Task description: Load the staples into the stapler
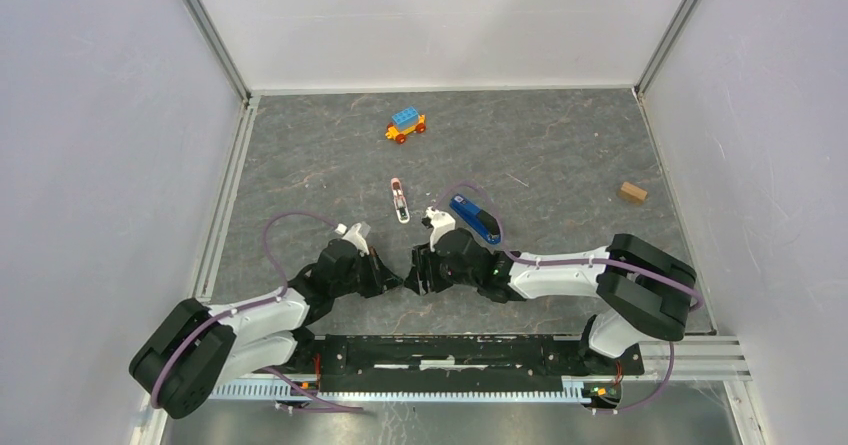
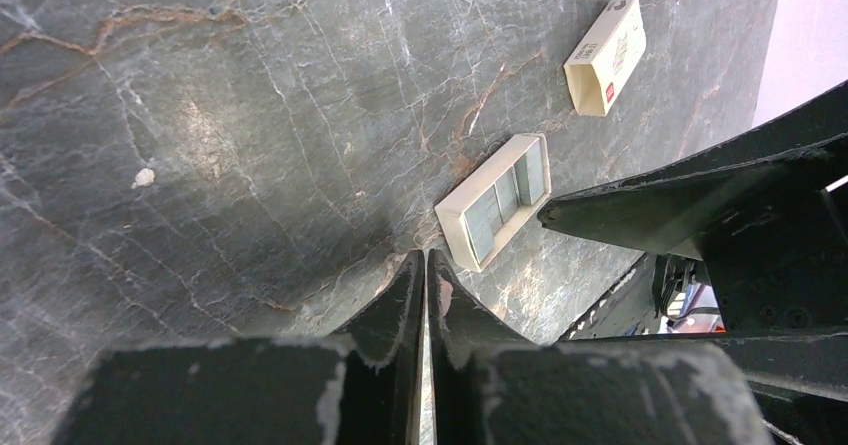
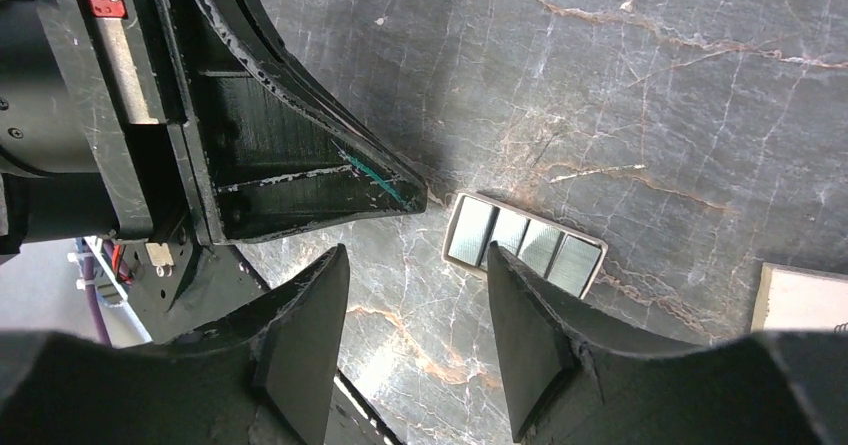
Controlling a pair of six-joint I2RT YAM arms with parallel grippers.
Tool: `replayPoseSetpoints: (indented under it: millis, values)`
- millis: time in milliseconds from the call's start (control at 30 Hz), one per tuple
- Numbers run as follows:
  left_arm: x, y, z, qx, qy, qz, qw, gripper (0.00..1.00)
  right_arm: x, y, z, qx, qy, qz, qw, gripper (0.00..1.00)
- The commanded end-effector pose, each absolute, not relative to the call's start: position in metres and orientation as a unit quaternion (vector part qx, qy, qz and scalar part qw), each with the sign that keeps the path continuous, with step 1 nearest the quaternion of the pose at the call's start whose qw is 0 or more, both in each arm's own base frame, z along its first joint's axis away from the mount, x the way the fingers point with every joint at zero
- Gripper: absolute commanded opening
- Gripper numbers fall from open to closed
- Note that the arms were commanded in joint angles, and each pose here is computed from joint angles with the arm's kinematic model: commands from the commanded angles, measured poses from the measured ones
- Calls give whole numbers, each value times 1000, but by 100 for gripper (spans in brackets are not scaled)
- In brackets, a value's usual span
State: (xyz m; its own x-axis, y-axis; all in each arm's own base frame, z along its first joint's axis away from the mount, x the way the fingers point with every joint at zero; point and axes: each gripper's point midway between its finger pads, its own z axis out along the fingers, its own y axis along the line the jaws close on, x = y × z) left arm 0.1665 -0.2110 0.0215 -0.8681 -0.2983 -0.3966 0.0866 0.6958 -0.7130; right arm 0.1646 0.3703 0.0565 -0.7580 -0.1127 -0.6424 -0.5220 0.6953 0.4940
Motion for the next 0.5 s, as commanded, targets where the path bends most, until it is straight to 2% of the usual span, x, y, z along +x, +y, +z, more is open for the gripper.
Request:
replayPoseSetpoints:
  millis: [0,467]
  values:
    - [170,-219,30,-67,871,-415,255,9,171,374,66,-150,861,370,315,60]
    - [171,-221,29,-77,865,-426,256,9,170,379,57,-129,866,378,302,62]
